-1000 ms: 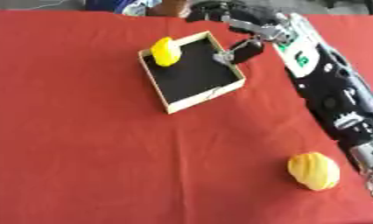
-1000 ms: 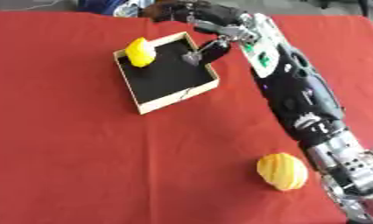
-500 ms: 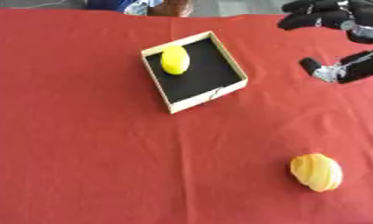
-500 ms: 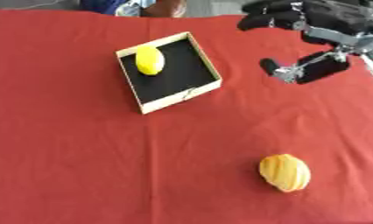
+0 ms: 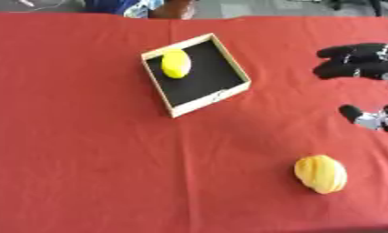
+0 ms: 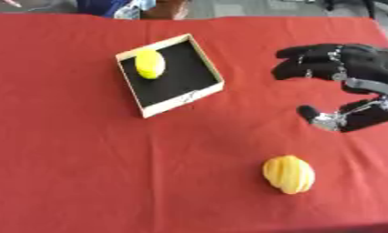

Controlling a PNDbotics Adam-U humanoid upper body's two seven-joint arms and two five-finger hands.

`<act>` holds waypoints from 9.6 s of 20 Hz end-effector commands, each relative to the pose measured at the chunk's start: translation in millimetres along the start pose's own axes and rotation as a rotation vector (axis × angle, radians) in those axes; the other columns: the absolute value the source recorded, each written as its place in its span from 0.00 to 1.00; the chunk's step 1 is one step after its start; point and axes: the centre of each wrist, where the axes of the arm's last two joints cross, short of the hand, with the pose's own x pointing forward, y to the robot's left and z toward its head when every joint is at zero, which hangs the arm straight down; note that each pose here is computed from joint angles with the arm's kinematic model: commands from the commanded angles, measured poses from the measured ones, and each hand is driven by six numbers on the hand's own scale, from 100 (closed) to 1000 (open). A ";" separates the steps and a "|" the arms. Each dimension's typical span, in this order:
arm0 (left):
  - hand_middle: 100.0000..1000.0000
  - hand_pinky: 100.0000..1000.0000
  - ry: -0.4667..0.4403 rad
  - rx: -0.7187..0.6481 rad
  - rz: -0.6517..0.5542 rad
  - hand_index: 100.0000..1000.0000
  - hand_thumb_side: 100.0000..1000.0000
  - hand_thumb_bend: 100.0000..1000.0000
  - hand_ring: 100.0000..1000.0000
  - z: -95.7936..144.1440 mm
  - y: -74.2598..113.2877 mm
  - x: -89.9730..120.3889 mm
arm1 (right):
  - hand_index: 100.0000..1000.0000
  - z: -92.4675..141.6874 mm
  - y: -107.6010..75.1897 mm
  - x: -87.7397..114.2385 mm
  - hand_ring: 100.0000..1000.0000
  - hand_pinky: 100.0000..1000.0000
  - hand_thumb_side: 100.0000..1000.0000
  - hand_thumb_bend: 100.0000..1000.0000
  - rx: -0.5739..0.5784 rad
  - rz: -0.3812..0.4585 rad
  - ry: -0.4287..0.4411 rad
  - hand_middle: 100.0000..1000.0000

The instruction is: Pick up objects on the table and place them in the box.

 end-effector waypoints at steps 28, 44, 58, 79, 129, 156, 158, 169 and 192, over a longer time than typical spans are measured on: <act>0.80 0.89 -0.014 -0.017 -0.025 0.87 0.73 0.07 0.74 -5.4 5.9 5.3 | 0.93 27.6 80.8 23.1 1.00 0.93 0.32 0.00 0.154 -0.057 0.005 0.79; 0.80 0.89 -0.014 -0.017 -0.005 0.86 0.73 0.07 0.74 -5.6 2.1 5.1 | 0.97 21.9 100.0 22.9 1.00 0.95 0.48 0.00 0.168 0.001 0.156 0.79; 0.80 0.90 -0.008 -0.015 0.000 0.86 0.73 0.08 0.74 -5.2 1.0 4.9 | 0.95 23.3 100.3 18.6 1.00 0.95 0.27 0.00 0.227 -0.026 0.170 0.75; 0.80 0.90 -0.001 -0.013 0.011 0.86 0.73 0.08 0.73 -5.6 -0.5 4.9 | 0.48 1.4 78.4 13.3 0.81 0.83 0.16 0.00 -0.169 -0.093 0.095 0.31; 0.80 0.90 0.008 -0.017 0.029 0.86 0.73 0.09 0.72 -7.4 -3.7 5.0 | 0.99 17.3 79.2 7.7 1.00 1.00 0.29 0.00 0.264 0.067 0.035 0.81; 0.79 0.89 0.012 -0.014 0.045 0.86 0.73 0.11 0.72 -8.1 -5.9 5.1 | 0.45 -18.6 75.4 3.8 0.62 0.77 0.21 0.00 0.112 0.188 -0.008 0.25; 0.79 0.89 0.012 -0.016 0.046 0.86 0.73 0.11 0.72 -8.0 -5.9 5.0 | 0.41 -19.0 77.2 3.9 0.59 0.75 0.19 0.00 0.073 0.163 0.000 0.23; 0.79 0.89 0.020 -0.022 0.051 0.86 0.74 0.11 0.71 -7.3 -5.8 4.9 | 0.40 -20.5 71.9 4.5 0.56 0.75 0.21 0.00 -0.076 0.033 -0.019 0.19; 0.80 0.89 0.003 -0.058 0.093 0.86 0.73 0.11 0.72 -12.6 -13.8 6.3 | 0.44 -136.4 -72.2 -70.3 0.57 0.75 0.11 0.00 -0.297 0.038 -0.083 0.31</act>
